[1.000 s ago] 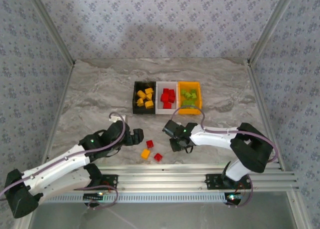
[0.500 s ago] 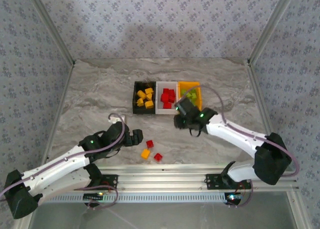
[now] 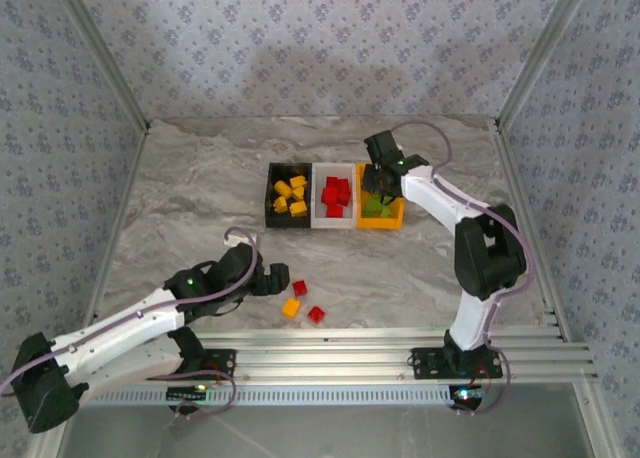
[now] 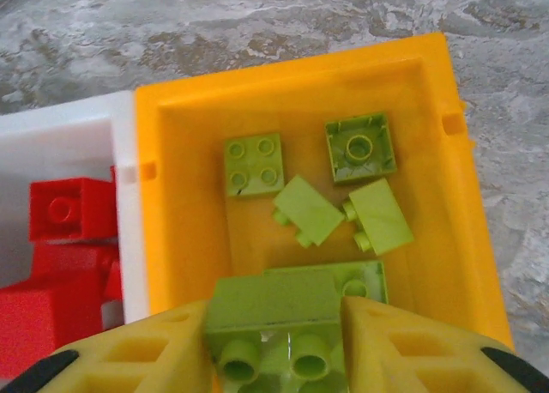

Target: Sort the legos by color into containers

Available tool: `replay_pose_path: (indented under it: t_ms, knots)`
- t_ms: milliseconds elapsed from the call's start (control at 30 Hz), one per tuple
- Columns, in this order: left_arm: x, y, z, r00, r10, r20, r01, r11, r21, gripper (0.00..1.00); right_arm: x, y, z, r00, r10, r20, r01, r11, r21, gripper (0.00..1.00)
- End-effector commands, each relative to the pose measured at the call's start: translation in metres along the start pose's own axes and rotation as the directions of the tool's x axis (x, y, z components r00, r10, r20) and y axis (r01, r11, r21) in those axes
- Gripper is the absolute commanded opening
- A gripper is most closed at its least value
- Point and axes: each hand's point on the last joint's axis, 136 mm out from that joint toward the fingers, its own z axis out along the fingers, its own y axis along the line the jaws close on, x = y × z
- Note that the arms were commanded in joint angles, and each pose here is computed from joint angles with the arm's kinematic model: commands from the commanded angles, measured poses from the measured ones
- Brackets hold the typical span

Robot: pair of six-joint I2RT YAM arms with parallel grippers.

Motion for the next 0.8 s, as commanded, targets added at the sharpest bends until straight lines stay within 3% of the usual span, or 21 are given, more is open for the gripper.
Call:
replay_pose_path:
  t_ms: [0,100,300,500,767]
  knots:
    - [0.009,-0.007,0.005,0.998,0.042,-0.036,-0.041,0.999,0.032,0.99,-0.009,0.004,0.002,1.0,0.004,-0.027,-0.004,1.0,-0.002,0.7]
    - [0.014,-0.009,0.007,0.996,0.066,-0.065,-0.063,0.997,0.038,1.0,-0.017,0.007,-0.005,1.0,0.011,0.0,-0.011,1.0,-0.018,0.76]
    - [0.035,-0.027,0.015,0.969,0.184,-0.163,-0.172,0.982,0.083,0.97,-0.012,0.01,-0.038,0.998,0.022,0.064,-0.017,0.997,-0.078,0.77]
    - [0.073,-0.041,0.036,0.901,0.316,-0.297,-0.312,0.948,0.06,0.86,0.013,-0.001,-0.051,0.997,0.034,0.062,-0.028,0.995,-0.097,0.77]
    - [0.089,-0.036,0.056,0.873,0.344,-0.346,-0.362,0.932,0.013,0.71,0.031,-0.013,-0.062,0.997,0.051,0.063,-0.044,0.994,-0.102,0.77]
